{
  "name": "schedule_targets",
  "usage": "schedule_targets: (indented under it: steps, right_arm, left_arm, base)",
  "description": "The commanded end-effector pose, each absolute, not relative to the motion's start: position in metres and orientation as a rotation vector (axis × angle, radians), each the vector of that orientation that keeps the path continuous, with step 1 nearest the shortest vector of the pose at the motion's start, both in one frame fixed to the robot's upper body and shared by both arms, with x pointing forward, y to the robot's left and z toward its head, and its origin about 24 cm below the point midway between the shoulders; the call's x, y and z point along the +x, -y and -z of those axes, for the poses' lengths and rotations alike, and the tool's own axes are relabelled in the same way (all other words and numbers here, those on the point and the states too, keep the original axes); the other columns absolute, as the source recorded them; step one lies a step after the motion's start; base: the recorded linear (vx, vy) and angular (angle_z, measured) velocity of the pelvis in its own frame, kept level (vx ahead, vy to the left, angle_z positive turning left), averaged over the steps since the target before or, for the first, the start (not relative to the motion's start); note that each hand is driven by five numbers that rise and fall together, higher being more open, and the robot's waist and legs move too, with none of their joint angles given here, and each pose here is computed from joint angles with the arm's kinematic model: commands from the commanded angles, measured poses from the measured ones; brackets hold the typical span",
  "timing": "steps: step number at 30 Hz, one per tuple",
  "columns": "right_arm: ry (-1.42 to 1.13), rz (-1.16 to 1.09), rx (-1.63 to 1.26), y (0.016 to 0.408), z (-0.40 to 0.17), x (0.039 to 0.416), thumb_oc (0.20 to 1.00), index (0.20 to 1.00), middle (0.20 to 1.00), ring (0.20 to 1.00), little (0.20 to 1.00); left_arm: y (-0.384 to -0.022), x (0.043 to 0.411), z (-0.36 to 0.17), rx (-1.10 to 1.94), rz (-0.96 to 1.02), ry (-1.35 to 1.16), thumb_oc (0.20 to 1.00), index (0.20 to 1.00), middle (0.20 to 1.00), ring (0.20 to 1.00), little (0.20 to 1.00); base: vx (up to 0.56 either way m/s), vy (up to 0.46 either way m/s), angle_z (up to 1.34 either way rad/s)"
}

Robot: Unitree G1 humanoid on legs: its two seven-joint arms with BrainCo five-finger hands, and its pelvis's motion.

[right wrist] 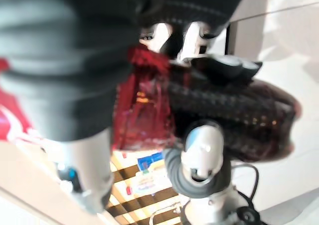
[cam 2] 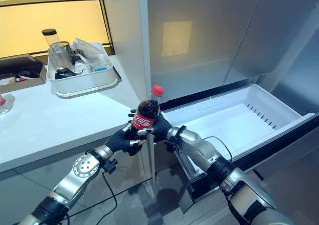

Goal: Take the drinks into the refrigerator

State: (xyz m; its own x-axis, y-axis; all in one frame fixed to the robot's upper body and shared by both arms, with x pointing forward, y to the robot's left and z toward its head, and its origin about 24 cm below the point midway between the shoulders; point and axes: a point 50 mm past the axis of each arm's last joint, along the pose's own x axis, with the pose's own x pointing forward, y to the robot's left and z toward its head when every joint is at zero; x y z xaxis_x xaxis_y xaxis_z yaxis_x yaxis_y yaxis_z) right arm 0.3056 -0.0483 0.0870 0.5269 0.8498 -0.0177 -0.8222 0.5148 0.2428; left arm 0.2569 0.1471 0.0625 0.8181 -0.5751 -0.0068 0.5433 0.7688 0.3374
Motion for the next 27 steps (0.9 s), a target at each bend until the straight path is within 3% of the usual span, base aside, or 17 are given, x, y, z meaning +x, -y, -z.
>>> schedule_targets:
  steps: [1, 6, 7, 10, 19, 21, 22, 23, 24, 27]
  right_arm:
    - [0.083, -1.293, 0.271, -0.029, -0.149, 0.289, 1.000, 1.000, 1.000, 1.000, 1.000]
    - [0.106, -1.228, 0.262, -0.016, -0.148, 0.297, 1.000, 1.000, 1.000, 1.000, 1.000]
    - [0.132, -1.148, 0.238, -0.011, -0.147, 0.305, 0.200, 0.200, 0.200, 0.200, 0.200]
    - [0.167, -1.023, 0.210, -0.001, -0.145, 0.314, 0.200, 0.200, 0.200, 0.200, 0.200]
    - [0.196, -0.922, 0.239, 0.010, -0.140, 0.315, 0.200, 0.200, 0.200, 0.200, 0.200]
    - [0.195, -0.901, 0.248, 0.013, -0.139, 0.316, 0.200, 0.200, 0.200, 0.200, 0.200]
    - [0.191, -0.887, 0.251, 0.016, -0.137, 0.317, 0.200, 0.200, 0.200, 0.200, 0.200]
    - [0.191, -0.887, 0.251, 0.016, -0.137, 0.317, 0.200, 0.200, 0.200, 0.200, 0.200]
    - [0.191, -0.884, 0.249, 0.017, -0.137, 0.317, 0.200, 0.200, 0.200, 0.200, 0.200]
    - [0.184, -0.858, 0.242, 0.021, -0.133, 0.317, 0.200, 0.200, 0.200, 0.200, 0.200]
  left_arm:
    - [-0.071, 0.255, -0.130, 0.278, 0.908, 0.493, 0.200, 0.200, 0.200, 0.200, 0.200]
    - [-0.075, 0.254, -0.128, 0.284, 0.889, 0.489, 0.200, 0.200, 0.200, 0.200, 0.200]
    - [-0.075, 0.254, -0.127, 0.277, 0.877, 0.487, 0.200, 0.200, 0.200, 0.200, 0.200]
    - [-0.076, 0.255, -0.126, 0.254, 0.851, 0.477, 0.200, 0.200, 0.200, 0.200, 0.200]
    - [-0.084, 0.254, -0.113, 0.170, 0.768, 0.411, 0.216, 0.216, 0.216, 0.216, 0.216]
    - [-0.086, 0.254, -0.108, 0.157, 0.749, 0.387, 0.351, 0.351, 0.351, 0.351, 0.351]
    - [-0.088, 0.253, -0.105, 0.143, 0.741, 0.369, 0.580, 0.580, 0.580, 0.580, 0.580]
    - [-0.088, 0.253, -0.105, 0.143, 0.741, 0.369, 0.718, 0.718, 0.718, 0.718, 0.718]
    - [-0.089, 0.252, -0.102, 0.134, 0.739, 0.358, 1.000, 1.000, 1.000, 1.000, 1.000]
    - [-0.094, 0.251, -0.090, 0.076, 0.697, 0.289, 1.000, 1.000, 1.000, 1.000, 1.000]
  base:
    - [0.00, 0.000, 0.00]
    - [0.00, 0.000, 0.00]
    - [0.00, 0.000, 0.00]
    - [0.00, 0.000, 0.00]
    - [0.00, 0.000, 0.00]
    - [0.00, 0.000, 0.00]
    - [0.00, 0.000, 0.00]
    - [0.00, 0.000, 0.00]
    - [0.00, 0.000, 0.00]
    - [0.00, 0.000, 0.00]
